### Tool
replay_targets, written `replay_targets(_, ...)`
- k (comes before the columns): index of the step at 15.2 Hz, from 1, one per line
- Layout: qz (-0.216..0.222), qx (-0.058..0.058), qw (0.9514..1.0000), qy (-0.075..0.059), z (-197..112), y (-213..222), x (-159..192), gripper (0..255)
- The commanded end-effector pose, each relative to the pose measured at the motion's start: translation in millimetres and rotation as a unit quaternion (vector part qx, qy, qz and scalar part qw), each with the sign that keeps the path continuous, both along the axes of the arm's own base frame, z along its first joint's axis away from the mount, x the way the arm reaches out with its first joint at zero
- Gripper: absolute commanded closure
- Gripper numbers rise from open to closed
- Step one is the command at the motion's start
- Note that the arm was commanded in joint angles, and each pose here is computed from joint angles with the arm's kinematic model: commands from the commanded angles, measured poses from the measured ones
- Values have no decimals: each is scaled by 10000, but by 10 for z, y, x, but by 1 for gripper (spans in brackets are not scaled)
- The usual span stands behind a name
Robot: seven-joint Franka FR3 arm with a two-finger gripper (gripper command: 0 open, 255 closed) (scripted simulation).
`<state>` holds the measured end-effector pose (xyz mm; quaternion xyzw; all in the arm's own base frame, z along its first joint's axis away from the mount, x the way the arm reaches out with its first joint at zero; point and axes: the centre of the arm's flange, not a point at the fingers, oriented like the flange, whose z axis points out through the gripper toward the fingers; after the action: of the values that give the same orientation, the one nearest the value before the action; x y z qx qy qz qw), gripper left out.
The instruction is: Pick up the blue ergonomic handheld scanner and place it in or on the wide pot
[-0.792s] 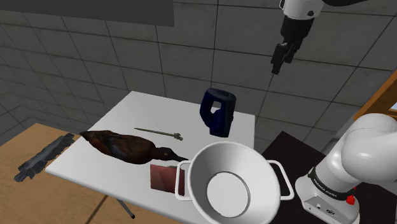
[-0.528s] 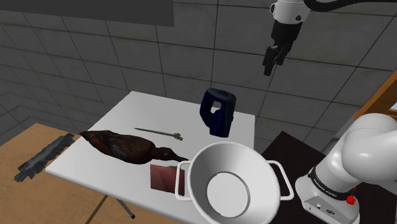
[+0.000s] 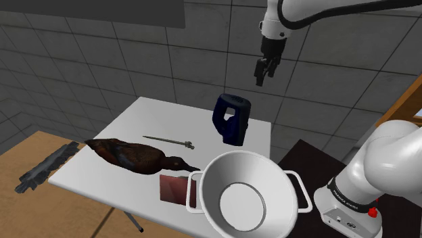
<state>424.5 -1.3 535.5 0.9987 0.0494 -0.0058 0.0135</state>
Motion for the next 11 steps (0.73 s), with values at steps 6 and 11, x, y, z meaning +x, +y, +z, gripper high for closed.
replay_targets(6,303,333,9990,83,-528,78,818,0)
replay_targets(11,518,571,9969,146,-897,189,1361,0)
